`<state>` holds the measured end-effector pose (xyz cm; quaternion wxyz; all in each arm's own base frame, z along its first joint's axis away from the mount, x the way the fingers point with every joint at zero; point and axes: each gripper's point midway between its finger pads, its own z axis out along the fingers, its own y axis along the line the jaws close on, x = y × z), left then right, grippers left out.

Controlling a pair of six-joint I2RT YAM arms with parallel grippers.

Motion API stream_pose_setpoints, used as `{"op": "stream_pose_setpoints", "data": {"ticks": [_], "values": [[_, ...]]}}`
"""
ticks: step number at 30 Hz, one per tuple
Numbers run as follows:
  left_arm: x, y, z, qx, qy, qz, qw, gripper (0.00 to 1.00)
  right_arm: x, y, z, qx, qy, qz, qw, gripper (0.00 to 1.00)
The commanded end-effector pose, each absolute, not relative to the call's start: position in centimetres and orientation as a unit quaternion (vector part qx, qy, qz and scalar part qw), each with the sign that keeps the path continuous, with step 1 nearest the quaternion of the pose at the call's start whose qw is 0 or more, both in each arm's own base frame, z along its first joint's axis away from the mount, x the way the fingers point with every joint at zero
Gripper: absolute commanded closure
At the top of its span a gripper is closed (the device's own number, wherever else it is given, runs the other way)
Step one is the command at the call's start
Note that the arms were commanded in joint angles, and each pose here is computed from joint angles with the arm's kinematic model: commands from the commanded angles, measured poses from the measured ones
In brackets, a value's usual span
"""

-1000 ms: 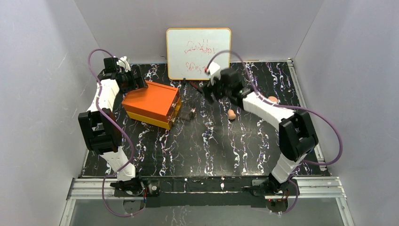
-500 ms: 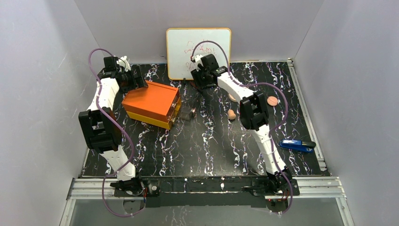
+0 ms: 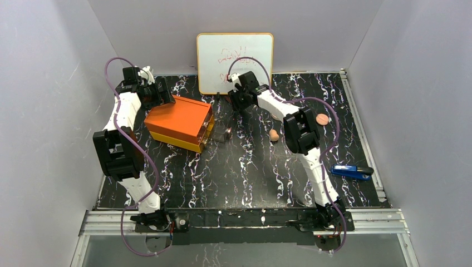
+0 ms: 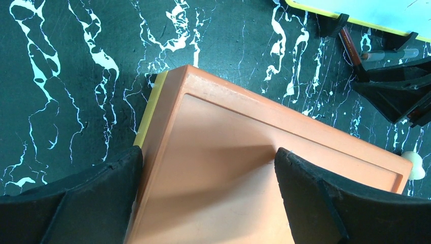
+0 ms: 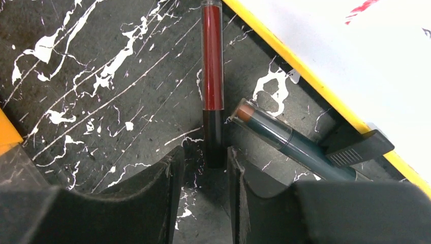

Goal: Organize the makeup
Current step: Pick up the lipstick at the center of the board.

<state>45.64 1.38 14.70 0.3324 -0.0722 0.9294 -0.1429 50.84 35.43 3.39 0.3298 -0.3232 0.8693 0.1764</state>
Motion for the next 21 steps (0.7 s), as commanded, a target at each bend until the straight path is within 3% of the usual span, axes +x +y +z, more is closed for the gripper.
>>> {"op": "stream_pose_setpoints", "data": {"ticks": [1,3,7,14,21], "values": [[41.8,0.4,9.3,-0.069,0.962,-0.133,0.230,0.04,50.5,36.2,5.8,-0.327,0.857,0.186,0.353,0.59],[41.7,0.4,9.3,-0.068,0.962,-0.131,0.230,0.04,50.1,36.1,5.1,-0.332,0.859,0.177,0.348,0.65],[41.7,0.5,9.4,-0.067,0.962,-0.130,0.232,0.04,49.2,35.9,4.2,-0.344,0.861,0.161,0.337,0.99],[41.7,0.5,9.6,-0.067,0.961,-0.129,0.234,0.04,46.8,33.7,6.2,-0.356,0.865,0.129,0.329,0.99],[41.7,0.2,9.5,-0.068,0.960,-0.139,0.233,0.04,43.6,29.4,13.6,-0.337,0.868,0.088,0.354,0.99]]}}
